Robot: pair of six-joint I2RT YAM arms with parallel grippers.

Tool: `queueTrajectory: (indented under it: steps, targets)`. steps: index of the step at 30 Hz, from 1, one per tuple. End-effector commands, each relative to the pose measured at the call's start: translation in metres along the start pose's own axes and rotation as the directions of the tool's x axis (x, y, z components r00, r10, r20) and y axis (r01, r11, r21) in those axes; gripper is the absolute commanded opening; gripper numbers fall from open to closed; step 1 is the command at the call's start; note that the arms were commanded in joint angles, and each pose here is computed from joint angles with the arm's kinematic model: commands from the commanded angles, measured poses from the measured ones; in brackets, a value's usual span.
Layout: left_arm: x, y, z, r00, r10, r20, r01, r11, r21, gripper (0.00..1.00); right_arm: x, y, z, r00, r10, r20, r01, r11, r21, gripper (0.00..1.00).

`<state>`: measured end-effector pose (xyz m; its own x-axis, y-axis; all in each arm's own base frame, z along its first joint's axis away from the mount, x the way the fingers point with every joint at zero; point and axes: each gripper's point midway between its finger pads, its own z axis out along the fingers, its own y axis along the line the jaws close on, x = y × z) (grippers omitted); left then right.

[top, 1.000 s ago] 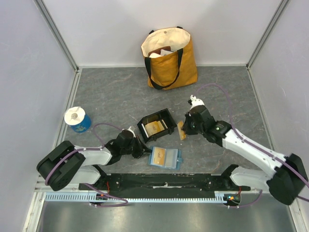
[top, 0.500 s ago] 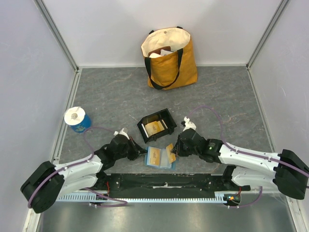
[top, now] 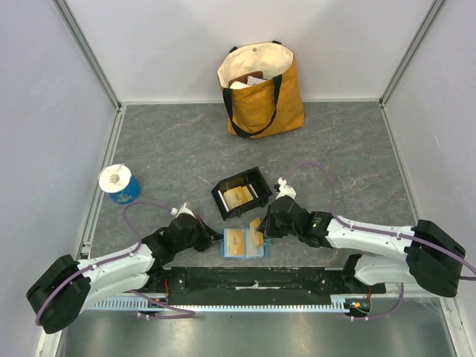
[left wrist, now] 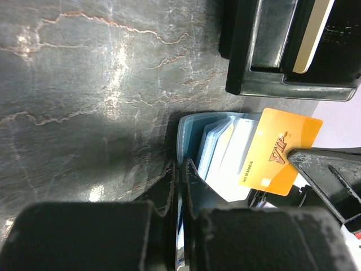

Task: Put the credit cards into the card holder
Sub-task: Turn over the card slot in the card holder.

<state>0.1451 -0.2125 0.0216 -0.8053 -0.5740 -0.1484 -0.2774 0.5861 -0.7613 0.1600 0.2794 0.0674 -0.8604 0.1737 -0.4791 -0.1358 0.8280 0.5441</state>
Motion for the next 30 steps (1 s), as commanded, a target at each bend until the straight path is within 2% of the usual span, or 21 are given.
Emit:
queueTrajectory:
  steps: [1,3,6,21,30]
  targets:
    - [-0.007,-0.018,0.001,0.999,-0.020,0.041,0.019,1.000,0.023,0.02,-0.020,0.016,-0.001,0.998,-0.034,0.057,0.032,0.999,0.025,0.00]
    - [-0.007,-0.017,0.001,0.999,-0.023,0.041,0.022,1.000,0.021,0.02,-0.026,-0.003,-0.007,0.994,-0.036,0.107,0.026,0.995,0.099,0.00]
    - [-0.008,-0.012,0.000,0.998,-0.036,0.052,0.035,0.999,0.011,0.02,-0.031,-0.012,-0.023,0.988,-0.012,0.155,-0.003,0.996,0.093,0.00]
    - [-0.009,-0.007,-0.001,0.997,-0.032,0.065,0.032,0.999,-0.006,0.02,-0.016,-0.022,-0.018,0.996,-0.032,0.083,0.020,0.991,0.134,0.00]
    - [-0.010,-0.008,-0.001,0.997,-0.028,0.067,0.029,1.000,-0.006,0.02,-0.019,0.003,-0.017,0.996,-0.056,0.066,0.053,0.997,0.046,0.00]
